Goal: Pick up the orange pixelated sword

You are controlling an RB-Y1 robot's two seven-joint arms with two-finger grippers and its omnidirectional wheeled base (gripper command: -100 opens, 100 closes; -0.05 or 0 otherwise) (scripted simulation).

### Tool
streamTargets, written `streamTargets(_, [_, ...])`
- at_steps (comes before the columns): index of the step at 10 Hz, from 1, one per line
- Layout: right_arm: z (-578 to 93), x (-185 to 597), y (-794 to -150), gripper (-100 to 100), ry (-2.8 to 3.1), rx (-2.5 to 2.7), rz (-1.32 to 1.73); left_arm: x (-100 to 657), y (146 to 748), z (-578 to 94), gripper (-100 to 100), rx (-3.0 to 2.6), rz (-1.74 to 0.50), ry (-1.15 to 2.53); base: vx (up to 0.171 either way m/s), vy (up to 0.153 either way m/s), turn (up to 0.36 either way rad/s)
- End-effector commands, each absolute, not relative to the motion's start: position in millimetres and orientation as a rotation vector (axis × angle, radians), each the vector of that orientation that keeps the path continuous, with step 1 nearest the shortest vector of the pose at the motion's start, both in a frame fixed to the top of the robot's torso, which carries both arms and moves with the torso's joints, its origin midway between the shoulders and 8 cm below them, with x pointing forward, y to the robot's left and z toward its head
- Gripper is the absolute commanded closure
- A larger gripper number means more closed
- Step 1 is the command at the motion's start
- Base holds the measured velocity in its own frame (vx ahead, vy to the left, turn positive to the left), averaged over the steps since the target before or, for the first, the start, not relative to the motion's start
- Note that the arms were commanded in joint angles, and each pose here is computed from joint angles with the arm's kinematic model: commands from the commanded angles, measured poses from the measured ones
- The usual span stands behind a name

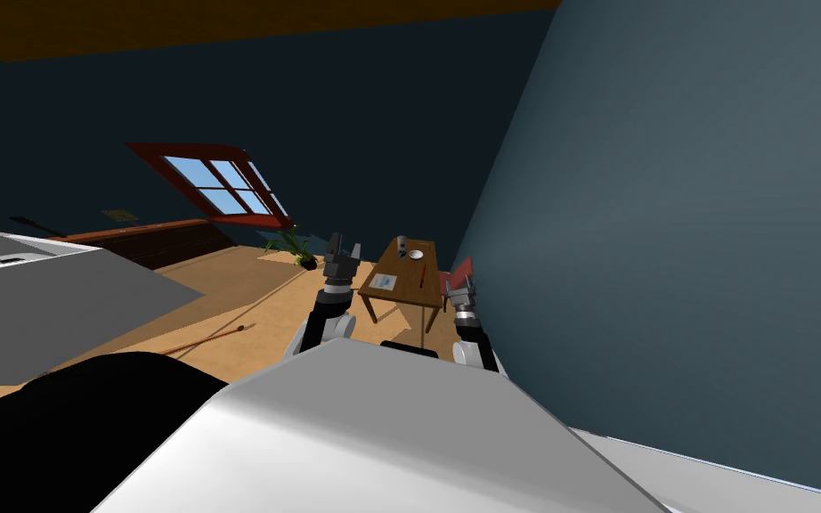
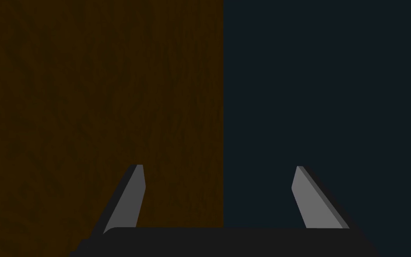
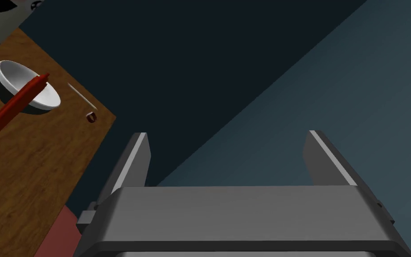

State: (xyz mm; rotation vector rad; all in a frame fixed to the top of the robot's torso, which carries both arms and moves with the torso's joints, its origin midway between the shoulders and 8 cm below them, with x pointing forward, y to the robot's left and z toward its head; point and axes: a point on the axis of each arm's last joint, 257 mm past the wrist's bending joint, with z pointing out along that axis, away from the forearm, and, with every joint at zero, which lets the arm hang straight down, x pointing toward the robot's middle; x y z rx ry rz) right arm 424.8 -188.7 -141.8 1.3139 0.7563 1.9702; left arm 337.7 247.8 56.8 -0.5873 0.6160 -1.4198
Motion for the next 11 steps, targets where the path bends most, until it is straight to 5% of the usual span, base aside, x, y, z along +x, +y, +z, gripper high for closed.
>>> streamTargets(1, [-166.5, 433.6, -181.9, -100, 0.755, 1.438, 2.009, 337.7, 247.8, 56.8, 0, -0.587, -1.420, 0.616, -0.049, -0.016, 0.075])
streamTargets(11, [-280.7, 464.5, -142.5, -100, 0.729, 2.022, 2.059, 337.6, 247.8, 56.7, 0, -0.587, -1.420, 0.616, -0.014, -0.026, 0.075])
